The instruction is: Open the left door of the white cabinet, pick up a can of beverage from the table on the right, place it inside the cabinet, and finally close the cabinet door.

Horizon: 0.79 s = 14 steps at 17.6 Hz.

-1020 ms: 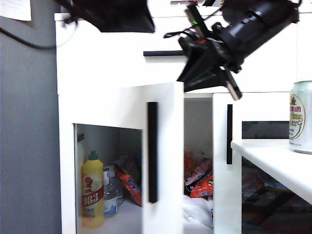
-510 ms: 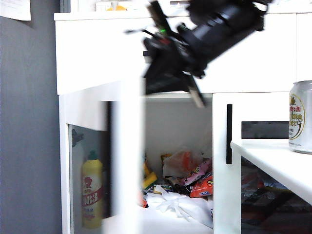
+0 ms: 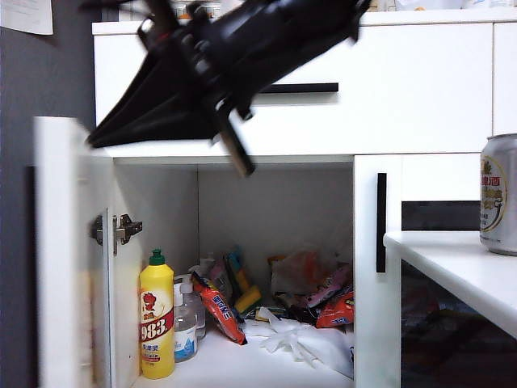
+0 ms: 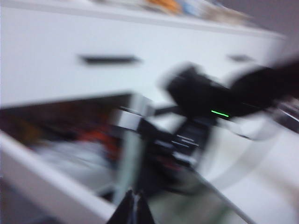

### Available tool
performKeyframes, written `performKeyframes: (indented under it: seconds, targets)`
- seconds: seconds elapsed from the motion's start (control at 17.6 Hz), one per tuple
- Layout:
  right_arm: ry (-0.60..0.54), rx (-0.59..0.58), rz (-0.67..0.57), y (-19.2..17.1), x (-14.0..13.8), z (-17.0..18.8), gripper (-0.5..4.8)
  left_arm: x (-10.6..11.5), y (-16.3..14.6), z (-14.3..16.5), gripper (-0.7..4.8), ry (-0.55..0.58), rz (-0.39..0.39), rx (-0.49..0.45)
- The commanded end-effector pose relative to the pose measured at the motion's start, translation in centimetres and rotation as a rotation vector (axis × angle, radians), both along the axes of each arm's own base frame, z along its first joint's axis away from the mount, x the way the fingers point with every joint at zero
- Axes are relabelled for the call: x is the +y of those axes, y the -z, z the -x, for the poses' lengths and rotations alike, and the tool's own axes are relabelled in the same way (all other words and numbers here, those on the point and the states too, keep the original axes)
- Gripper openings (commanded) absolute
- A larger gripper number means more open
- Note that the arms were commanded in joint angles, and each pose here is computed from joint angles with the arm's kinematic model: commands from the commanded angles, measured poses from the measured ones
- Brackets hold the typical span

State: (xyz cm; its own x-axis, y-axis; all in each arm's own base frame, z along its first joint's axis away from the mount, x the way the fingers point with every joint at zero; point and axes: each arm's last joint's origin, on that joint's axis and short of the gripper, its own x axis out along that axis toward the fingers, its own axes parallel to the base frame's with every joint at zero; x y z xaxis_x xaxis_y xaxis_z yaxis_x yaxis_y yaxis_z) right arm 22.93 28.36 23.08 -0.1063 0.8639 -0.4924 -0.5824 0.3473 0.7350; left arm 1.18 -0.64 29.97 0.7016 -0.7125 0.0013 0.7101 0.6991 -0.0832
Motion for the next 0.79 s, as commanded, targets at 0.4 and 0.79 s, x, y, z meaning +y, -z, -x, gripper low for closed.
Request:
performKeyframes:
  seconds: [0.4,0.79]
  targets:
    - [-0.02,0.004,-0.127,2.0,4.4,0.8,-0.06,-0.3,0.1,0.4,-0.05,0.167,0.012,0.026]
    - [-0.026,0.008,-0.182,2.3,5.6,1.1,-0.06,-0.4,0.1,0.4,-0.05,0.174,0.011,0.026]
